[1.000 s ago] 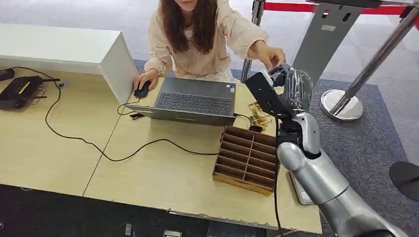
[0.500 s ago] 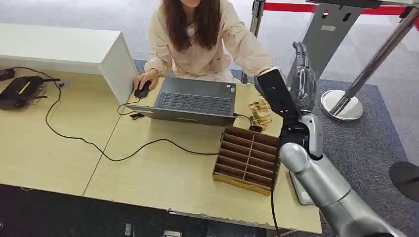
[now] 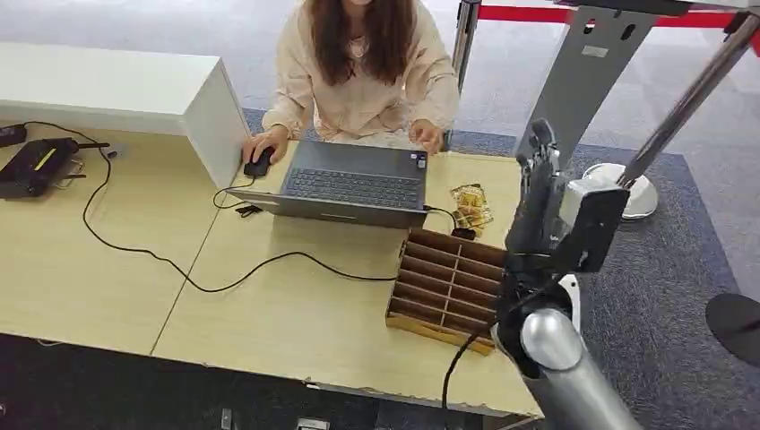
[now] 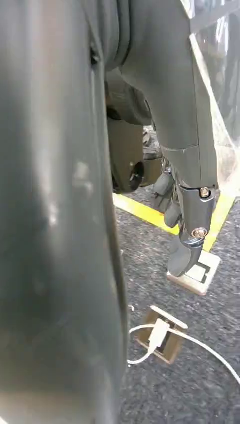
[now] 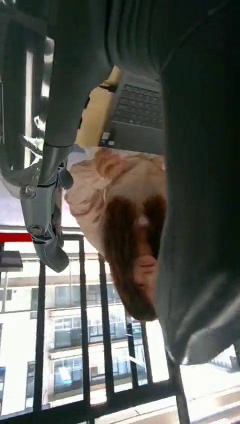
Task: Pass the card to the sensor for recognition and then transmit it.
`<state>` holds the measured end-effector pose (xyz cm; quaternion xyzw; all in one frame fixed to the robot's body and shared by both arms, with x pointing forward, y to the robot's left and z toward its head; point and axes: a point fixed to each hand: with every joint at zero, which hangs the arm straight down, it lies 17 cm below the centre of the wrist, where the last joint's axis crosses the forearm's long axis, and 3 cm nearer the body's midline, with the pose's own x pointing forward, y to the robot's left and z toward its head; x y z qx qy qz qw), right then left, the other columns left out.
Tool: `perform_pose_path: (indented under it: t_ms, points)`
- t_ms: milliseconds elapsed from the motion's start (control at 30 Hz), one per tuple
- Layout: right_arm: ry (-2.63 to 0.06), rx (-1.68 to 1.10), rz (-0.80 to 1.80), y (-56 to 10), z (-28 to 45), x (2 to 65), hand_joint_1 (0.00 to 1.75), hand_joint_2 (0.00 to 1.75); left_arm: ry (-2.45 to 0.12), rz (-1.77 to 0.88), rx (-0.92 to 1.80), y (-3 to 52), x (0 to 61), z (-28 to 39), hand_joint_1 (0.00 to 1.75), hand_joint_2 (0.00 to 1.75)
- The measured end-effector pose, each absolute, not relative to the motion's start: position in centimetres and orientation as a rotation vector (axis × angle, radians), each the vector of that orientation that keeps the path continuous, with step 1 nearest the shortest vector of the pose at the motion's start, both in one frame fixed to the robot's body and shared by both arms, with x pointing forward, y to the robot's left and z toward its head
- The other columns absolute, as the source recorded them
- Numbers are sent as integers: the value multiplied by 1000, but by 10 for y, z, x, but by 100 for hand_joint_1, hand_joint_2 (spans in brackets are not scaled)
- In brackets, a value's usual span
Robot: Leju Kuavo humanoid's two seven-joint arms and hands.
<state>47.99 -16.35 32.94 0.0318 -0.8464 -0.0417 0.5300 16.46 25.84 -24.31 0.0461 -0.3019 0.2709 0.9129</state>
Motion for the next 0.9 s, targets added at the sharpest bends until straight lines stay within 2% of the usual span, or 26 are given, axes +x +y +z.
perform_pose_path:
  t_ms: [433, 633, 900]
  points:
    - [-1939, 684, -313, -138, 344, 423, 0, 0, -579, 555, 144, 265, 157, -248, 0, 0]
    - [-1791, 982, -392, -120, 339, 412, 0, 0, -558, 542, 152, 265, 154, -250, 0, 0]
    - [-1688, 1153, -414, -102, 330, 402, 0, 0, -551, 532, 151, 264, 154, -250, 0, 0]
